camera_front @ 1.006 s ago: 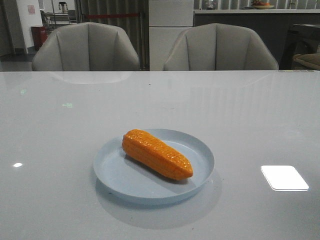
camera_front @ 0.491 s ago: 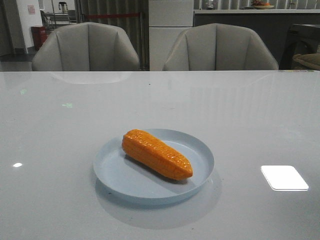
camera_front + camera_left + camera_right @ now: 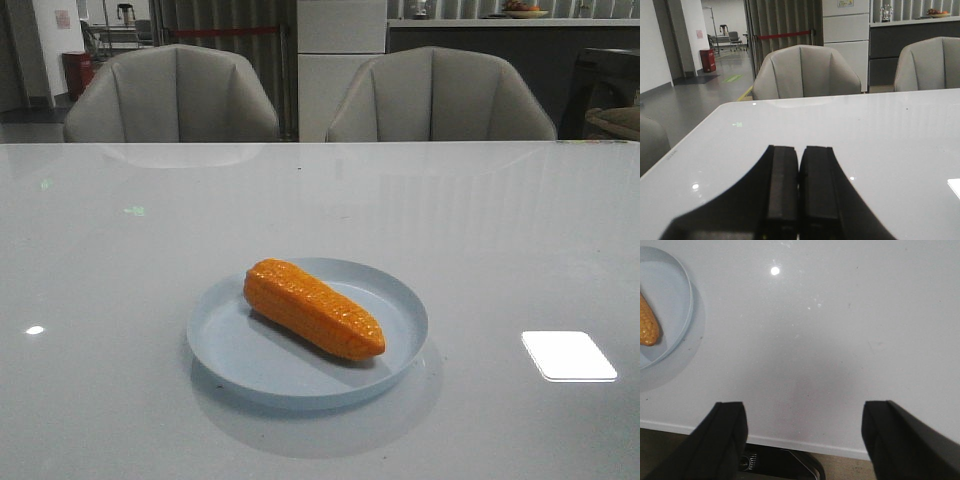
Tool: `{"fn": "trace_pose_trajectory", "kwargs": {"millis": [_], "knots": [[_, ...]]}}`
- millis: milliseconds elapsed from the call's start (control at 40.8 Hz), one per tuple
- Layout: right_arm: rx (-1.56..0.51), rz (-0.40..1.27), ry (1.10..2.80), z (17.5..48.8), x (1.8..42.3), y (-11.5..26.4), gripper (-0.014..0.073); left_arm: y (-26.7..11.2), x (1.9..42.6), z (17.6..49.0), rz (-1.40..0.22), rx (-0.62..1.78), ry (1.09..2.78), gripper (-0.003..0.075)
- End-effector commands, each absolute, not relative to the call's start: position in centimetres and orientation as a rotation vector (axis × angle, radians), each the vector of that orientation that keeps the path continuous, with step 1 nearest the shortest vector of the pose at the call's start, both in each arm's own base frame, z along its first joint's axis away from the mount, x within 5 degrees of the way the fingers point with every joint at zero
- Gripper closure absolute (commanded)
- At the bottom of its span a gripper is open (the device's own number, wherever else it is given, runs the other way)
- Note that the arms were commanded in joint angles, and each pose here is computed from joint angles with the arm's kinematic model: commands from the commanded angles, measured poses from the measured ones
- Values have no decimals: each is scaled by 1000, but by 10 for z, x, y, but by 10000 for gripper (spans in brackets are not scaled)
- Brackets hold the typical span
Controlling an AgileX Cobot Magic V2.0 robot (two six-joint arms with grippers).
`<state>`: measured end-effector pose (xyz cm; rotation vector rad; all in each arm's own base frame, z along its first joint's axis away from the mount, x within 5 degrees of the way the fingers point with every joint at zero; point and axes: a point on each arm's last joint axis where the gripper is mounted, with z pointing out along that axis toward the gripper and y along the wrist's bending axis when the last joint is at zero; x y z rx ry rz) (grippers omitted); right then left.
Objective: Place corn on plate with both arms
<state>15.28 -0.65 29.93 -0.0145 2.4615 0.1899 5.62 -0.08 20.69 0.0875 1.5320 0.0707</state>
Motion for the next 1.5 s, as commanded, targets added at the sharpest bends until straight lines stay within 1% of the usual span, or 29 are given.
{"fn": "trace_pose_trajectory", "kwargs": {"millis": [0, 858, 1030, 1055, 1128, 1177, 1226, 1251, 1275, 1300, 1349, 1472], "knots": [[10, 192, 2387, 311, 155, -7, 13, 0, 57, 201, 41, 50, 1491, 624], [9, 190, 2387, 311, 156, -7, 13, 0, 57, 201, 39, 49, 1491, 624], [-22, 157, 2332, 320, 141, -4, 27, 0, 57, 201, 39, 49, 1491, 624], [-30, 155, 2317, 322, 138, -3, 58, 0, 57, 201, 39, 49, 1491, 624], [-64, 145, 2265, 329, 128, 1, 228, 0, 57, 201, 39, 49, 1491, 624], [-98, 149, 2225, 334, 121, 6, 383, 0, 57, 201, 39, 49, 1491, 624], [-129, 153, 2181, 338, 114, 10, 495, 0, 57, 201, 39, 49, 1491, 624], [-151, 159, 2163, 340, 110, 12, 565, 0, 57, 201, 39, 49, 1491, 624], [-168, 162, 2136, 343, 105, 14, 589, 0, 57, 201, 39, 49, 1491, 624], [-185, 166, 2110, 345, 101, 16, 561, 0, 57, 201, 39, 49, 1491, 624], [-214, 167, 2042, 352, 90, 19, 547, 0, 57, 201, 39, 49, 1491, 624], [-234, 236, 1924, 361, 65, 25, 577, 0, 57, 201, 39, 49, 1491, 624]]}}
